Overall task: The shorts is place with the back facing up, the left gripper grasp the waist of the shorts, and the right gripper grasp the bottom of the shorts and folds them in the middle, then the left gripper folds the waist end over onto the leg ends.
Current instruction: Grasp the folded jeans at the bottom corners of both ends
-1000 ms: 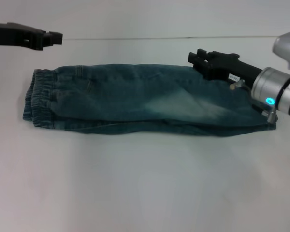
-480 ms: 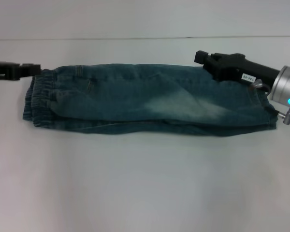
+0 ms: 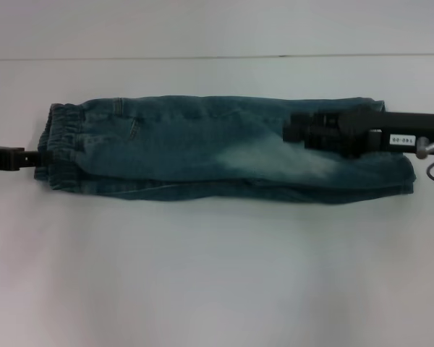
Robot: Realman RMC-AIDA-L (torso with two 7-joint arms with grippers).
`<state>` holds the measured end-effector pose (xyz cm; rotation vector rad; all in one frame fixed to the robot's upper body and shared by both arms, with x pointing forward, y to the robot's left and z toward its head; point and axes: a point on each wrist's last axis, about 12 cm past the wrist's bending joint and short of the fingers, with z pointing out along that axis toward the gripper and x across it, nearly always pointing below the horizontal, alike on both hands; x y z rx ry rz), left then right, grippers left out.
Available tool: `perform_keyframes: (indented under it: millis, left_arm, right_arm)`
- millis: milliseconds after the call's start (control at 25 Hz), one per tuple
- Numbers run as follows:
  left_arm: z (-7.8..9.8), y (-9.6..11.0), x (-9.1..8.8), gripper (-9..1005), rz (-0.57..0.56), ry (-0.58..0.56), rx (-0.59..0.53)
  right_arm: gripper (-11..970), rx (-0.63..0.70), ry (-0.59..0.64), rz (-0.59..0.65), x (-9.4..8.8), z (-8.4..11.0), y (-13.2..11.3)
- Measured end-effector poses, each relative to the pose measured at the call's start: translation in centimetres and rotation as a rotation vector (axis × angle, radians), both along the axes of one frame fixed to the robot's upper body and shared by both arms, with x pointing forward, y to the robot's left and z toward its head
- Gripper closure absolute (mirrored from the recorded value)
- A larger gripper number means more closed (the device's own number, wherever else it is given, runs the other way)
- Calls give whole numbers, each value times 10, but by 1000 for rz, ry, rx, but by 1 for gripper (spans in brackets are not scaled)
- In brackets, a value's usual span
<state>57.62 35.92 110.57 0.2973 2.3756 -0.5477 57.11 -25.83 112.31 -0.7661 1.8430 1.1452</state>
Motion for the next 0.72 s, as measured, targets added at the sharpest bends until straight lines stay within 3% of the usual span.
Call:
perform_keyframes:
  millis: [240, 360, 560, 720]
  left_arm:
    - [-9, -5, 3, 373, -23, 26, 22]
    - [-13, -7, 7, 276, -16, 31, 35]
    - [-17, -7, 12, 137, -2, 29, 51]
    - [-19, -9, 16, 144, -1, 28, 66]
  right_arm:
    - [556, -27, 16, 62, -6, 0, -1]
    - [313, -48, 33, 75, -7, -4, 2]
    - [125, -55, 35, 85, -8, -6, 6]
    - [124, -56, 35, 87, -8, -6, 7]
